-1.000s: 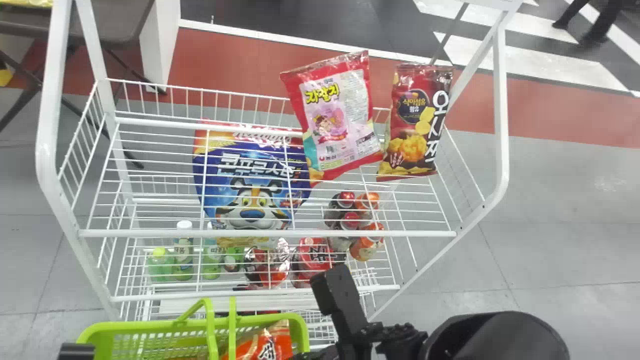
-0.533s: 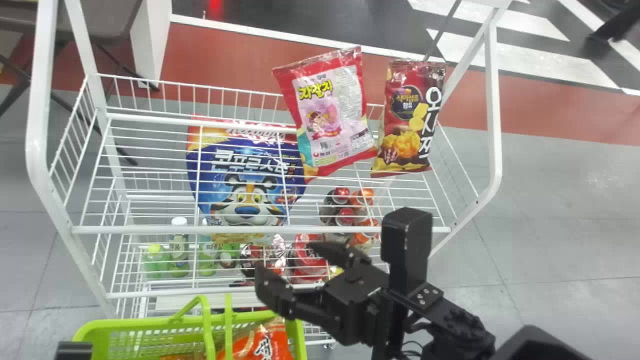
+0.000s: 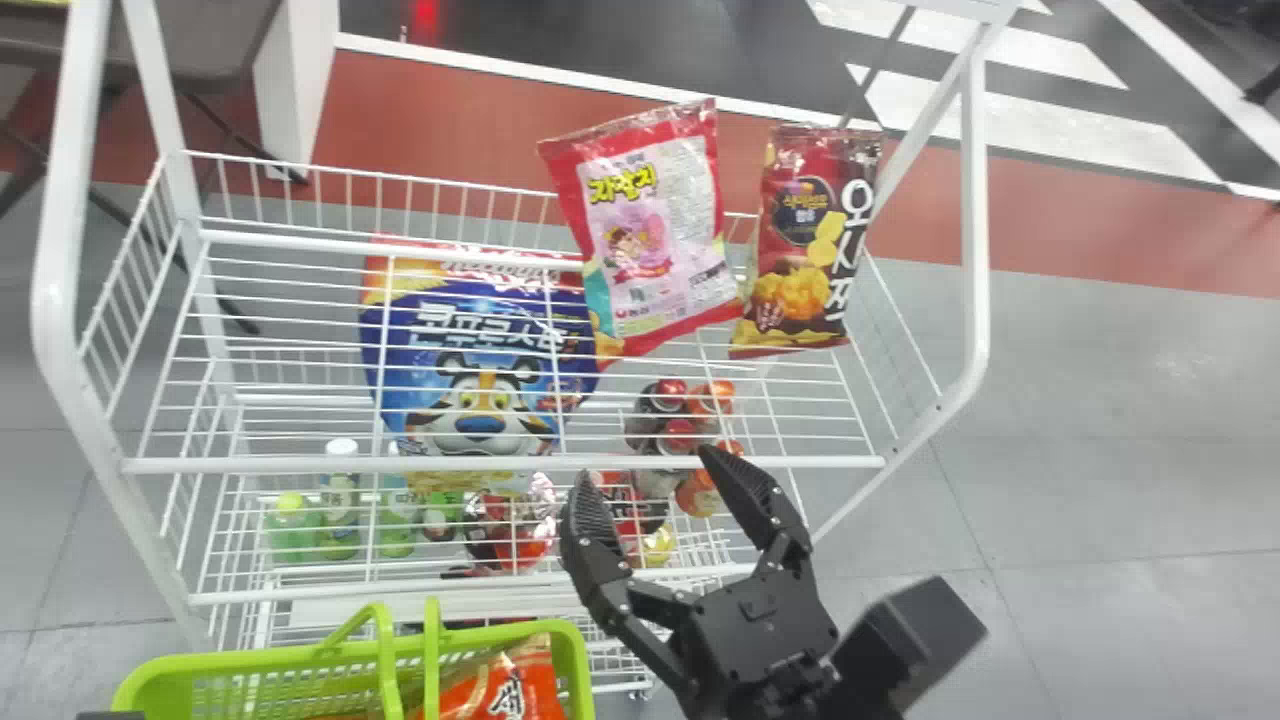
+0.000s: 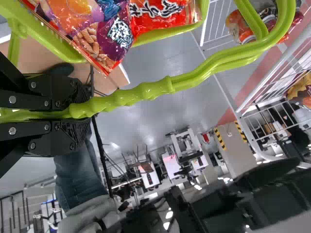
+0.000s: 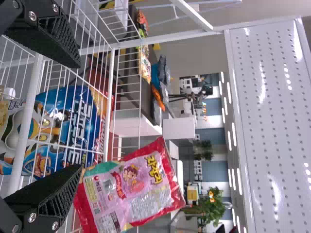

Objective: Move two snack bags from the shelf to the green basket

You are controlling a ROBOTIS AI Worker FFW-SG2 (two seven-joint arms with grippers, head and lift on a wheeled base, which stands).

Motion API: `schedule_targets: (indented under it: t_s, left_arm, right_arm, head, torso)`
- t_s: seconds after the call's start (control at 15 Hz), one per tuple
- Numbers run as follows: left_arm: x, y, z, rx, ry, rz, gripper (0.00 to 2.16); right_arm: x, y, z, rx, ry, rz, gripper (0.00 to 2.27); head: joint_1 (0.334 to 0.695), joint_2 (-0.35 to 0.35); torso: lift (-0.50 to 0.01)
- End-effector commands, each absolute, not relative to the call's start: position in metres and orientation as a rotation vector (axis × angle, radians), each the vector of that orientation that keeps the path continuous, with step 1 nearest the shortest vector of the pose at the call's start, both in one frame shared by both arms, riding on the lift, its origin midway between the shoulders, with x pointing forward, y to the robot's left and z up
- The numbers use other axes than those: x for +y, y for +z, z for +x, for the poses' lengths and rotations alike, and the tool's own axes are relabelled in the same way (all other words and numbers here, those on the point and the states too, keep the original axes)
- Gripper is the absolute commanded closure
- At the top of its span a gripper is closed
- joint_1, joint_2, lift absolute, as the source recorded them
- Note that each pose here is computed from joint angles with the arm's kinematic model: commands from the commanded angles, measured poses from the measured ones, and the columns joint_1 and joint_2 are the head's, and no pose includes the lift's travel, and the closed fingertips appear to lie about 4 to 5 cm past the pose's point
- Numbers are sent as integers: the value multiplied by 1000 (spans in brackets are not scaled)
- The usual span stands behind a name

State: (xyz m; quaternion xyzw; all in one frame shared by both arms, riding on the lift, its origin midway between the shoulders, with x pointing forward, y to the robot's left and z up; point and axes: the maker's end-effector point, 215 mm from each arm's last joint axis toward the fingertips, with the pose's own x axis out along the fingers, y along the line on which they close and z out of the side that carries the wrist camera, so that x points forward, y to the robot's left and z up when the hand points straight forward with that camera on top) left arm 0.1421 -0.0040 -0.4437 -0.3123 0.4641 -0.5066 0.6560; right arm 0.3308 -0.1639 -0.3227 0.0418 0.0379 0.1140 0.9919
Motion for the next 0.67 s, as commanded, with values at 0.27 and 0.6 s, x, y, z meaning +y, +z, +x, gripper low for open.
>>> schedule_targets:
  t_s: [0.27,0.6]
  left_arm:
    - [-9,-447,140,1052,-1162,-716,2064]
    - [-7,-446,139,1059,-1162,-721,2064]
  right_arm:
    - [-182,-310,312,35,190,127,151]
    - [-174,-313,313,85,195,119,154]
  head:
    - [695,-350]
    - [695,-350]
  torso:
    - [-17]
    - [-17]
